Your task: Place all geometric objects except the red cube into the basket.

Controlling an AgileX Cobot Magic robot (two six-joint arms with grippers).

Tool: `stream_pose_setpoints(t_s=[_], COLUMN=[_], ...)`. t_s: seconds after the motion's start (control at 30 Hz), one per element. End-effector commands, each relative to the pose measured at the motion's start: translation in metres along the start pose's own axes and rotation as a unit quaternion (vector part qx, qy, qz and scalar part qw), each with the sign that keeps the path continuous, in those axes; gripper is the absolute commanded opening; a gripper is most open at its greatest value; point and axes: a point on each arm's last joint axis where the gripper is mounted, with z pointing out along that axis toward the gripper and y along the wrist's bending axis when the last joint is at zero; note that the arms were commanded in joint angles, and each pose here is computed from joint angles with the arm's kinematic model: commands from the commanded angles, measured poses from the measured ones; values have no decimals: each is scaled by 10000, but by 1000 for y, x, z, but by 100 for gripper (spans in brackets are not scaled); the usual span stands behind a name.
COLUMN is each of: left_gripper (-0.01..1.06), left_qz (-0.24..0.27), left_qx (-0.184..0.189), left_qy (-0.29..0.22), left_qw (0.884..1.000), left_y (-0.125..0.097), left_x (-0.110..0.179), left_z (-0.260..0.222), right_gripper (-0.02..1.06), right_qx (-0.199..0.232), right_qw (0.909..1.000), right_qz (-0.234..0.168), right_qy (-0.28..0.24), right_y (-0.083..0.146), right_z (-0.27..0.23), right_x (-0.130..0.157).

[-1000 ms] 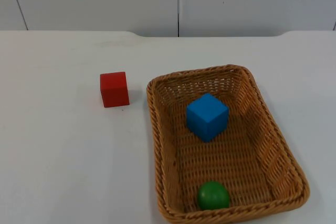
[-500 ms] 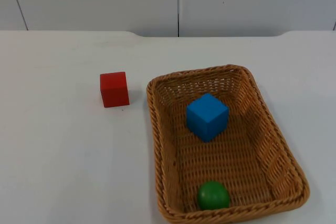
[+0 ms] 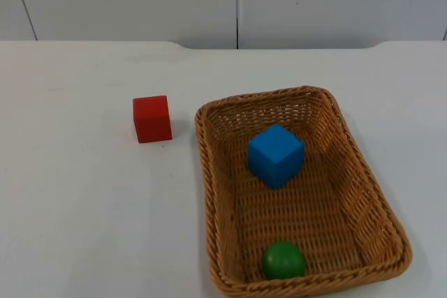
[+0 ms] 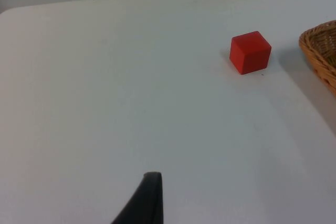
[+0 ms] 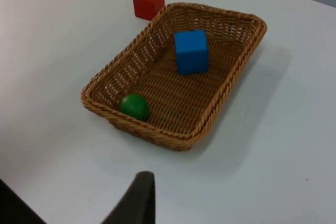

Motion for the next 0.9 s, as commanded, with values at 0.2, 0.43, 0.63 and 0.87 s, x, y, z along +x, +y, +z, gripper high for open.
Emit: stream_pose_setpoints(t_s=[0.2, 0.43, 0.63, 0.87], left_gripper=[105, 105, 105, 105], left_qz=[-1, -1, -1, -1], left_qx=[-2, -2, -2, -2], left_qy=[36, 36, 36, 36], left_qw=[10000, 10000, 10000, 10000], left_y=[0, 0, 0, 0], left_x=[2, 2, 2, 2], left_z=[1, 1, 1, 1], right_gripper=[105, 105, 105, 105], right_qx=[41, 61, 403, 1575], right_qw=[10000, 10000, 9990, 9843], right_qz=[-18, -7, 184, 792], right_qy=[-31, -31, -42, -6], right_y=[-1, -1, 0, 2], right_z=[0, 0, 0, -1], right_x=[0, 0, 0, 0])
